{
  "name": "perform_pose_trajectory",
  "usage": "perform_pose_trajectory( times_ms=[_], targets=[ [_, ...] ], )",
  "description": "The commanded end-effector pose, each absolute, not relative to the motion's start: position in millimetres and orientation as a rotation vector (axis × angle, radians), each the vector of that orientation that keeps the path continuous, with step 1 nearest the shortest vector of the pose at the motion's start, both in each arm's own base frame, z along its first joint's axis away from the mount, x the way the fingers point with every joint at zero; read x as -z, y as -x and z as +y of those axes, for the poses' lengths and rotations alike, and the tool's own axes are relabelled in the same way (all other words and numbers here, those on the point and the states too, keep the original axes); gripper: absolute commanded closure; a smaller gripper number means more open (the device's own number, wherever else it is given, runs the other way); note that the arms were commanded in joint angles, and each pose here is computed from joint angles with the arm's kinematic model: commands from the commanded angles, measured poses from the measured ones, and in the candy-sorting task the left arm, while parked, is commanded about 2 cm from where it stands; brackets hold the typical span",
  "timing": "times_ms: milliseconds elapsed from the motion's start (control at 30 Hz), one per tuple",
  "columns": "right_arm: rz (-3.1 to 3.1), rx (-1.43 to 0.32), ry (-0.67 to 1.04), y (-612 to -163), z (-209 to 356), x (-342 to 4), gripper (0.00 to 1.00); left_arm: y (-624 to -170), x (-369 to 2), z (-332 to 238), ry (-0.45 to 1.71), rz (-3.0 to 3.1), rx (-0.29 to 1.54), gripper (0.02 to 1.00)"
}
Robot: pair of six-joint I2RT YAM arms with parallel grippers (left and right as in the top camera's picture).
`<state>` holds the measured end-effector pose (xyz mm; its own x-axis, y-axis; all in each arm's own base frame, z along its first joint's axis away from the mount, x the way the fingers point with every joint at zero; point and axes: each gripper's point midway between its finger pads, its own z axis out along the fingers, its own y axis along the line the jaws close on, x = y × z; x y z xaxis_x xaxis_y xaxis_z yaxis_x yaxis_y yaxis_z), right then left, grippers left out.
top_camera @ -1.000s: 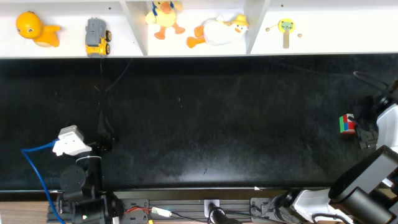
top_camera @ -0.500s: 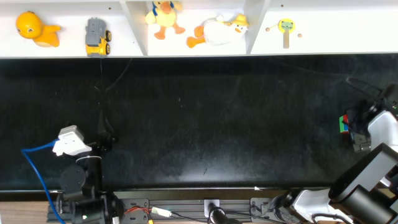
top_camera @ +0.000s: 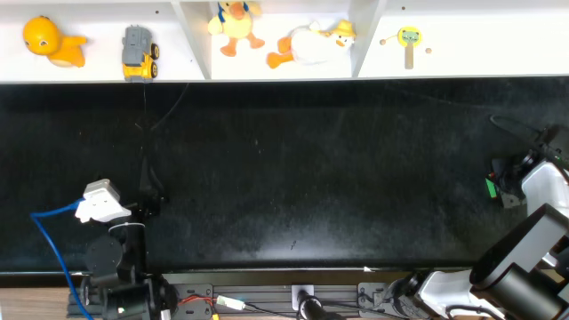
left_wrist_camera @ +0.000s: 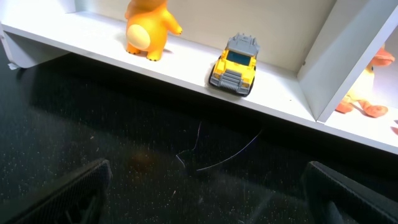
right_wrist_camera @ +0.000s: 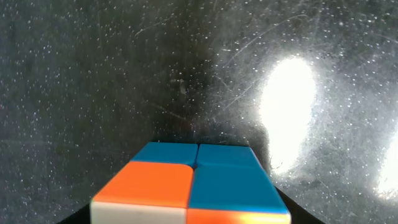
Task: Store Toys
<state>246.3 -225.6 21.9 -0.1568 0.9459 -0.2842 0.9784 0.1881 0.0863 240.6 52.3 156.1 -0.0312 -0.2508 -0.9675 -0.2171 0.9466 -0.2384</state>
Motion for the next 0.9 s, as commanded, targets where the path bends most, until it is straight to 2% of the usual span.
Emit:
perform_pose_trajectory(
  times_ms=[33,267,533,633,733,900],
  targets=[
    [2.201,0.182,-1.845,-242,-224,-17,0.443,-241,-157,51,0.372,1.604,0.047,0.020],
    [2.237,0.190,-1.800,-243,-225,-18,0.461,-241,-157,51,0.372,1.604,0.047,0.020],
    [2.271,0.169,-1.761,-252,-228,-36,0.625,-241,-157,51,0.372,1.604,0.047,0.020],
    [2.308,0.157,-1.714,-262,-230,-55,0.711,-241,-157,51,0.372,1.604,0.047,0.020],
    [2.377,0.169,-1.605,-274,-231,-83,0.956,-241,-157,51,0.372,1.604,0.047,0.020],
    [2.457,0.188,-1.460,-288,-226,-131,0.956,-241,-157,51,0.372,1.605,0.047,0.020]
  ],
)
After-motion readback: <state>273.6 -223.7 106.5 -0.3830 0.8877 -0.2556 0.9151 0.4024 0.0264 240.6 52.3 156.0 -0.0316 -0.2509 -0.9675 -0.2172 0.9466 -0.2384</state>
